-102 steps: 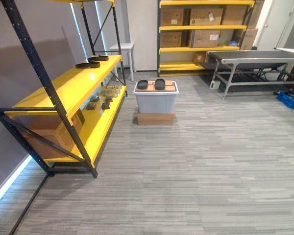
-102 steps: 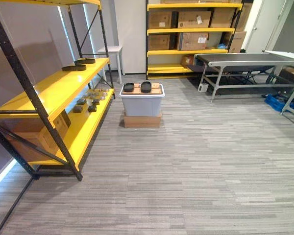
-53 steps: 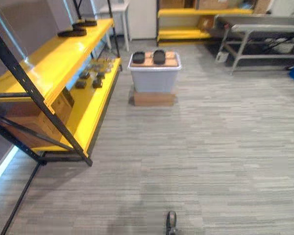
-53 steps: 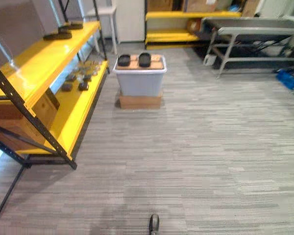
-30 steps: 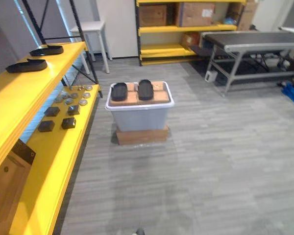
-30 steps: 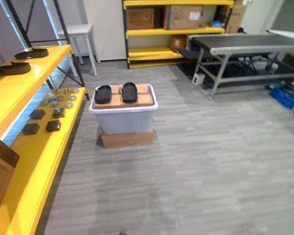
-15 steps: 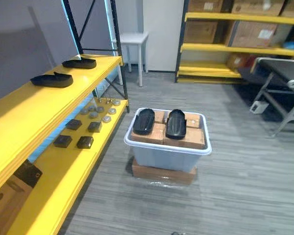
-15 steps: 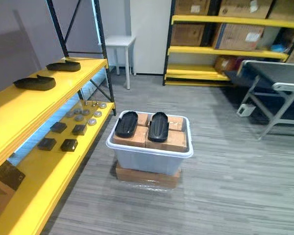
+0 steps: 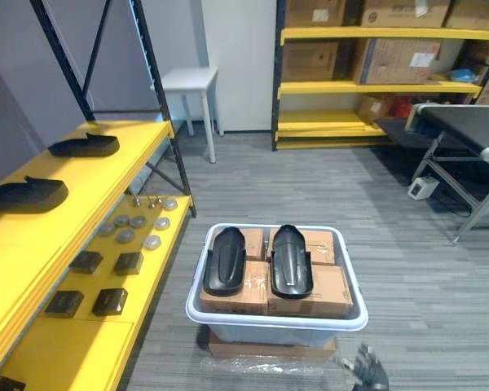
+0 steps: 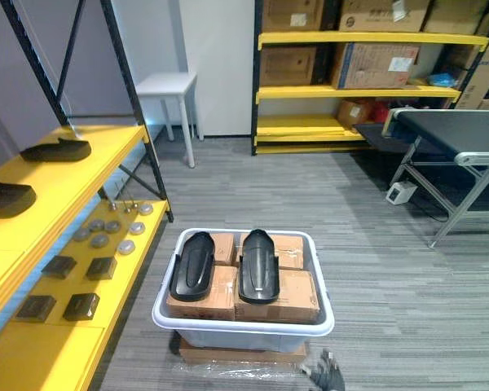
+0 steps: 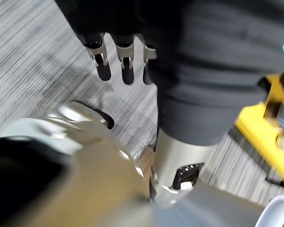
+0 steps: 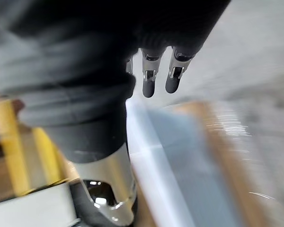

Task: Walk over and take plastic housings, then place them on the shelf

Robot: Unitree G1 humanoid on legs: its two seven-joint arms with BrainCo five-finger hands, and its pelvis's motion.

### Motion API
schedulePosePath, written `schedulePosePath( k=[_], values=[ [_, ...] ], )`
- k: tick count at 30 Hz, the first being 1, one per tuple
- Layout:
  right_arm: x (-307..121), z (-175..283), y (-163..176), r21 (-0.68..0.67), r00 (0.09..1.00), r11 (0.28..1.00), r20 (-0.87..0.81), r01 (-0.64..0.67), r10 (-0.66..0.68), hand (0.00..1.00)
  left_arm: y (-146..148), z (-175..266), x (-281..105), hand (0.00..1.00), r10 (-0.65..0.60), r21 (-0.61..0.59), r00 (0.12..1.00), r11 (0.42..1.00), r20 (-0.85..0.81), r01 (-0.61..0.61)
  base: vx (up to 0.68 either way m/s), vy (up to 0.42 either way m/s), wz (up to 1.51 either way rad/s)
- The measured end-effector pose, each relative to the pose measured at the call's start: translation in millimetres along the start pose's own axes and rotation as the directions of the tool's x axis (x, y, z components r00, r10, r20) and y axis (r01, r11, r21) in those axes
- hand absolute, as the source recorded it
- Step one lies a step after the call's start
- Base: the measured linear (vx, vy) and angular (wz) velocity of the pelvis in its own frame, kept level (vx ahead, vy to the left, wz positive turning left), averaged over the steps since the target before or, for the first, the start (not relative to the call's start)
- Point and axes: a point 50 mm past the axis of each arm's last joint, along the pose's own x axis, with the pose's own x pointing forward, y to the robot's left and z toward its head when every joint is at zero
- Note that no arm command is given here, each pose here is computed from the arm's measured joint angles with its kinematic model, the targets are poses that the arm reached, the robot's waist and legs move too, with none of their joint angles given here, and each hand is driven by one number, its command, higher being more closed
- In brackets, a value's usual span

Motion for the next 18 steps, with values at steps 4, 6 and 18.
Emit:
schedulePosePath(
  k=[4, 6, 18],
  values=[
    [28, 64, 5, -0.062, 0.976, 0.996, 0.215, 0.061, -0.046, 0.0, -10, 6, 1, 0.0, -0.045, 0.075, 0.999, 0.996, 0.021, 0.044, 0.09, 0.0, 0.03],
    [40, 105, 12, -0.049, 0.942, 0.995, 0.33, 0.085, -0.064, 0.0, -19, 19, 3, 0.0, -0.073, 0.104, 0.995, 0.992, 0.07, 0.066, -0.01, -0.004, 0.04],
    [70, 324, 11, 0.059, 0.735, 0.962, 0.634, 0.266, -0.242, 0.0, -97, 94, 4, 0.0, -0.277, 0.251, 0.914, 0.946, 0.296, 0.206, -0.06, 0.029, 0.34]
  ],
)
